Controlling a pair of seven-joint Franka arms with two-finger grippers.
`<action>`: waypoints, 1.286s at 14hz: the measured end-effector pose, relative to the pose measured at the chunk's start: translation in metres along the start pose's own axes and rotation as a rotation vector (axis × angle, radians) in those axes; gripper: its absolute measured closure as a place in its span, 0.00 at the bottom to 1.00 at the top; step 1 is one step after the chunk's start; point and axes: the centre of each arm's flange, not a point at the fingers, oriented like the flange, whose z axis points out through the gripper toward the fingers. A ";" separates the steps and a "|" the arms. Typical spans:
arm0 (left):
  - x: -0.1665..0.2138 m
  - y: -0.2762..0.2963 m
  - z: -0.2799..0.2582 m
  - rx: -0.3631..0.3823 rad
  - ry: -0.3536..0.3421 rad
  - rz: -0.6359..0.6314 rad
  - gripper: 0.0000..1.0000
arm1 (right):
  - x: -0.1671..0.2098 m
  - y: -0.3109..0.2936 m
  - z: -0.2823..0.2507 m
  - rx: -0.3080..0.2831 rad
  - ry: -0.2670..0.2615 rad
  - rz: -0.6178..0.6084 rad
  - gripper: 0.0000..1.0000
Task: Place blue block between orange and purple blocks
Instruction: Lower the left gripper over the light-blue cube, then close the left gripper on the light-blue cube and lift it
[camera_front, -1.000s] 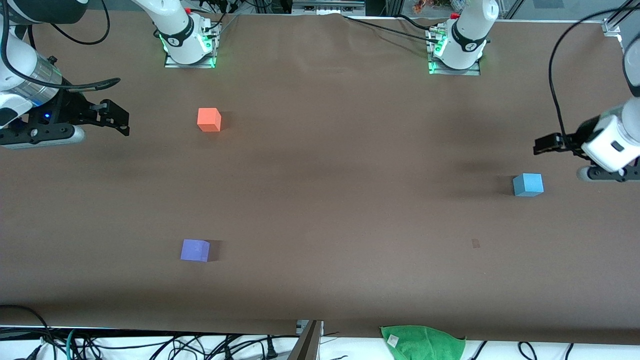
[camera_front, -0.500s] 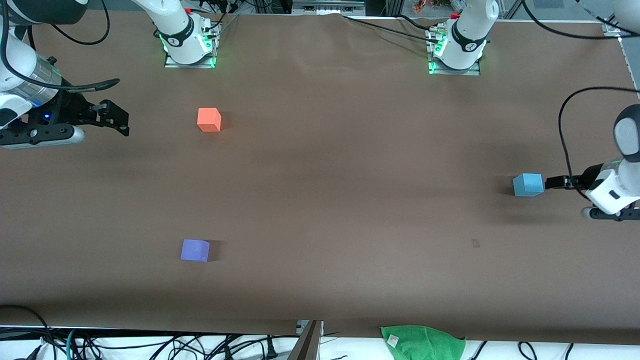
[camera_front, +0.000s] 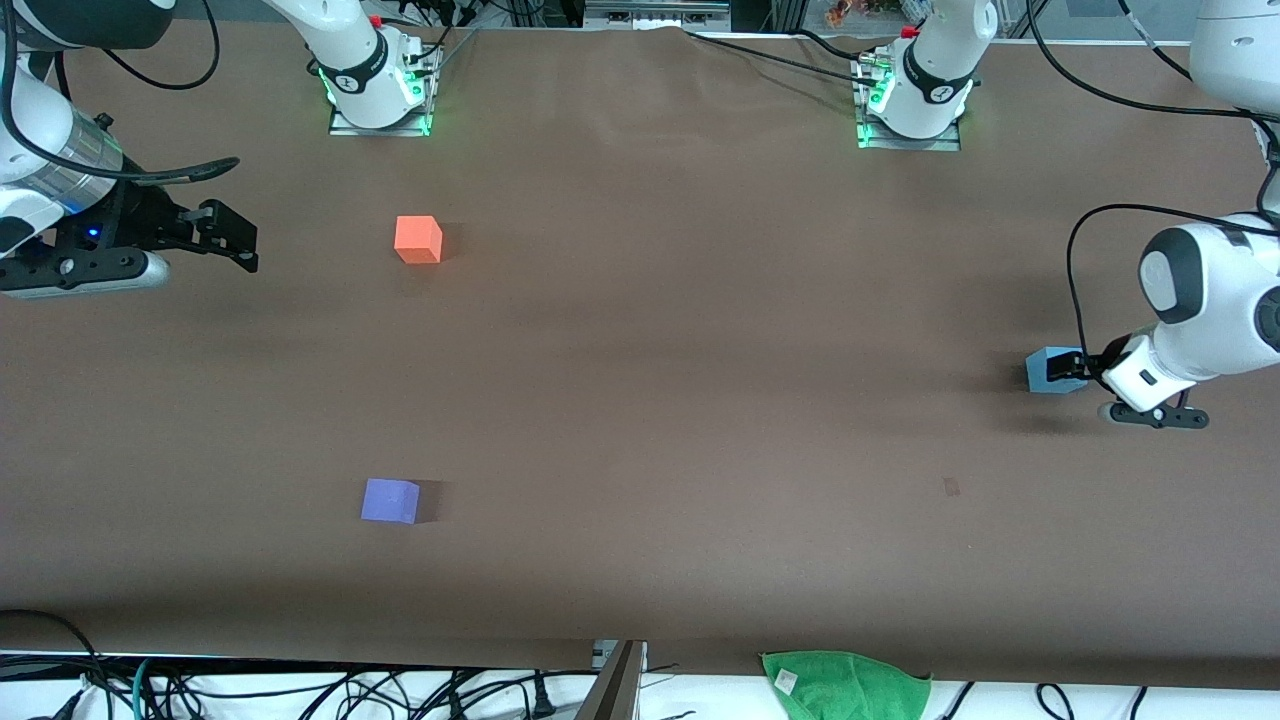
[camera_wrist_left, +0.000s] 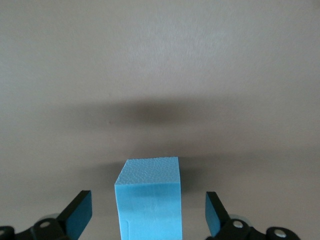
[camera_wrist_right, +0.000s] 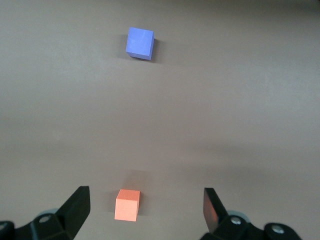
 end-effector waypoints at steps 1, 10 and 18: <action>-0.002 0.001 0.005 0.003 0.011 0.018 0.00 | 0.000 0.000 0.000 0.000 0.000 0.000 0.00; -0.014 -0.008 0.051 -0.021 -0.029 0.038 0.00 | 0.000 0.000 0.000 0.000 0.000 0.000 0.00; -0.013 -0.014 0.040 -0.038 -0.069 0.029 0.41 | 0.000 0.000 0.000 0.000 0.000 0.000 0.00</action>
